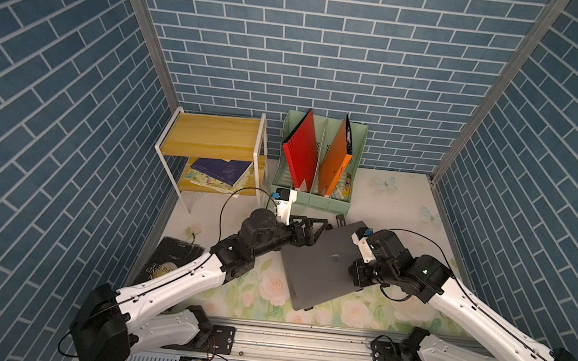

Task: Close the laptop lid and set it aside
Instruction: Close the lid of the laptop.

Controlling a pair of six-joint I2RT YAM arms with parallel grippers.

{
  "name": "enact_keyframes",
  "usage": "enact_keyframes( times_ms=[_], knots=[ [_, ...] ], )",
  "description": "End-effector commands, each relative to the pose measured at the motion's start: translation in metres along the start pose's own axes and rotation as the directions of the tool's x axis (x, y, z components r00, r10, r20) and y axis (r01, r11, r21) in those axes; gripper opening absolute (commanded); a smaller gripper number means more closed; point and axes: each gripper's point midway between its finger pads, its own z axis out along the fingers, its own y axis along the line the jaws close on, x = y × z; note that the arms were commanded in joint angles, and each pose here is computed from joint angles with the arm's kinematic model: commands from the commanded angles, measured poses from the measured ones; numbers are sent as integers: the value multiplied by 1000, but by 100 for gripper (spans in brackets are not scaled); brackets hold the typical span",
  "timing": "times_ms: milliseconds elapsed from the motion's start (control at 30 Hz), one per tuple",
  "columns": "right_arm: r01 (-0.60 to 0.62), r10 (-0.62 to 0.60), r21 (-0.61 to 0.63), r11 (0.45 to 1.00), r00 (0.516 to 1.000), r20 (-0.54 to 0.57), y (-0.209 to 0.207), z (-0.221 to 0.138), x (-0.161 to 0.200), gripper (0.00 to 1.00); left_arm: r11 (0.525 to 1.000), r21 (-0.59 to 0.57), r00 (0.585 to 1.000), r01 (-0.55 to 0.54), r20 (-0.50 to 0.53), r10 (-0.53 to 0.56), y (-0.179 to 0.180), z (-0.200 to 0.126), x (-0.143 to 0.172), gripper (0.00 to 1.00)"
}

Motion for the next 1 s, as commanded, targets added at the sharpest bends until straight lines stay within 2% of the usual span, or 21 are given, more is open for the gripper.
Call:
enact_keyframes(
  times_ms=[0,267,533,700,967],
  knots=[
    [-45,44,-16,999,998,-42,-2,14,14,1,997,-8,997,-77,-9,77,-7,1,1,99],
    [-66,65,-21,998,997,-51,-10,39,21,2,993,-51,993,-108,33,110,4,-11,8,99],
    [-80,80,2,997,996,-51,-17,56,18,3,975,-205,987,-85,118,110,40,-40,6,99],
    [-78,79,27,997,995,-53,-25,65,18,4,936,-349,983,-46,152,106,72,-59,8,99],
    [-59,62,59,997,996,-62,-35,77,18,4,876,-483,984,13,163,76,109,-78,22,99]
  ],
)
